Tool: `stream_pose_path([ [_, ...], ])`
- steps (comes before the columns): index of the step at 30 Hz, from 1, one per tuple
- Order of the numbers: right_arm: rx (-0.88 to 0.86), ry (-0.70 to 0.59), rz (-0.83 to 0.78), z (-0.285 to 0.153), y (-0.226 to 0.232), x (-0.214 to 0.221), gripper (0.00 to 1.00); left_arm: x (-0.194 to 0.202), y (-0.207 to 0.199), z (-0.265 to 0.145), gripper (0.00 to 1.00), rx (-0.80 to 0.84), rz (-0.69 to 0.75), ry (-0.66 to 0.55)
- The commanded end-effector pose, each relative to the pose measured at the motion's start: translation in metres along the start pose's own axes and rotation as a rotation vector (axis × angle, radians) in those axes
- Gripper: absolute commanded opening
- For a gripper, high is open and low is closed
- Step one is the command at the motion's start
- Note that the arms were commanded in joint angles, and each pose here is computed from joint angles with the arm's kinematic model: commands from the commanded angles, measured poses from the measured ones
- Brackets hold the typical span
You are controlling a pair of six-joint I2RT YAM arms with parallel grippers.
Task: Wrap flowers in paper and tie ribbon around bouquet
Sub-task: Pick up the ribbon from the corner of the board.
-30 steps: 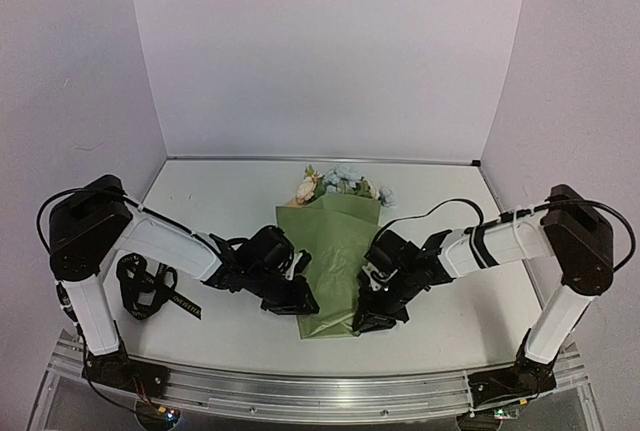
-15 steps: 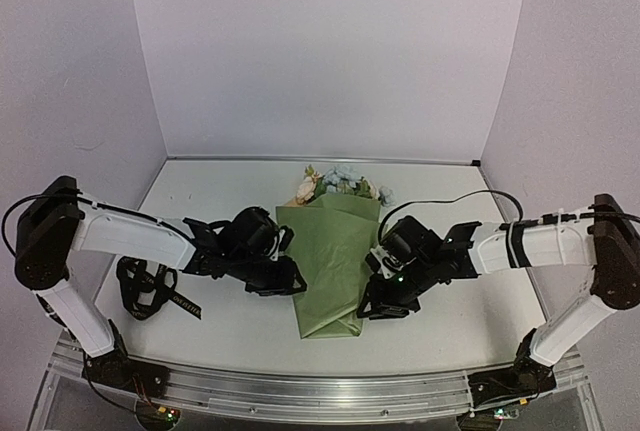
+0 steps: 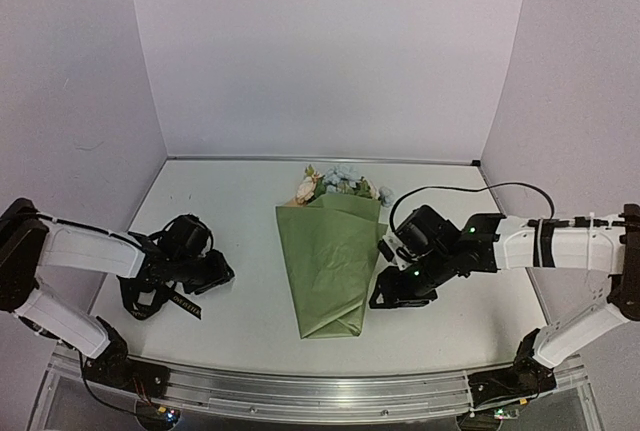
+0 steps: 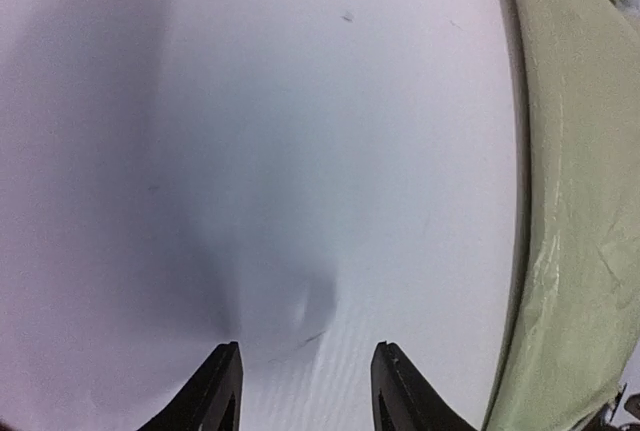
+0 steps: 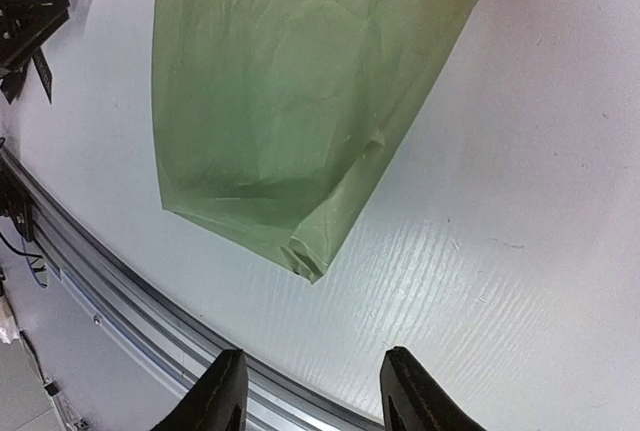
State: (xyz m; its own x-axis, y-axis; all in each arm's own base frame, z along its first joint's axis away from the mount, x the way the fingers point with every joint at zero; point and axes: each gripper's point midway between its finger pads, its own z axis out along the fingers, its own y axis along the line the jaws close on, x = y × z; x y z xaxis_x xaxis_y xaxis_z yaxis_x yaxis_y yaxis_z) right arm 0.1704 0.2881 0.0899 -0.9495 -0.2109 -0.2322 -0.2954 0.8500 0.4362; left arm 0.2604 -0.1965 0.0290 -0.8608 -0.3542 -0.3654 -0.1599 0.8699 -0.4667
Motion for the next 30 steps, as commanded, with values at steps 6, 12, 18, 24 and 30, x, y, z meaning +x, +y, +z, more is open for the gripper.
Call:
stream_pose_path([
  [6, 0.015, -0.016, -0.046, -0.017, -0.001, 0.0, 0.51, -0.057, 0.071, -0.062, 0.53, -0.323, -0.223, -0.32],
  [12, 0.021, -0.024, -0.058, -0.018, 0.0, -0.004, 0.56, -0.078, 0.097, -0.066, 0.55, -0.437, -0.256, -0.331],
  [18, 0.035, -0.037, -0.074, -0.018, -0.002, -0.006, 0.57, -0.08, 0.097, -0.041, 0.52, -0.423, -0.248, -0.247],
  [24, 0.045, -0.04, -0.088, -0.017, -0.004, -0.008, 0.57, -0.07, 0.111, -0.023, 0.47, -0.458, -0.289, -0.201],
  [30, 0.062, -0.051, -0.087, -0.017, -0.007, -0.01, 0.57, -0.064, 0.112, -0.008, 0.25, -0.452, -0.263, -0.154],
])
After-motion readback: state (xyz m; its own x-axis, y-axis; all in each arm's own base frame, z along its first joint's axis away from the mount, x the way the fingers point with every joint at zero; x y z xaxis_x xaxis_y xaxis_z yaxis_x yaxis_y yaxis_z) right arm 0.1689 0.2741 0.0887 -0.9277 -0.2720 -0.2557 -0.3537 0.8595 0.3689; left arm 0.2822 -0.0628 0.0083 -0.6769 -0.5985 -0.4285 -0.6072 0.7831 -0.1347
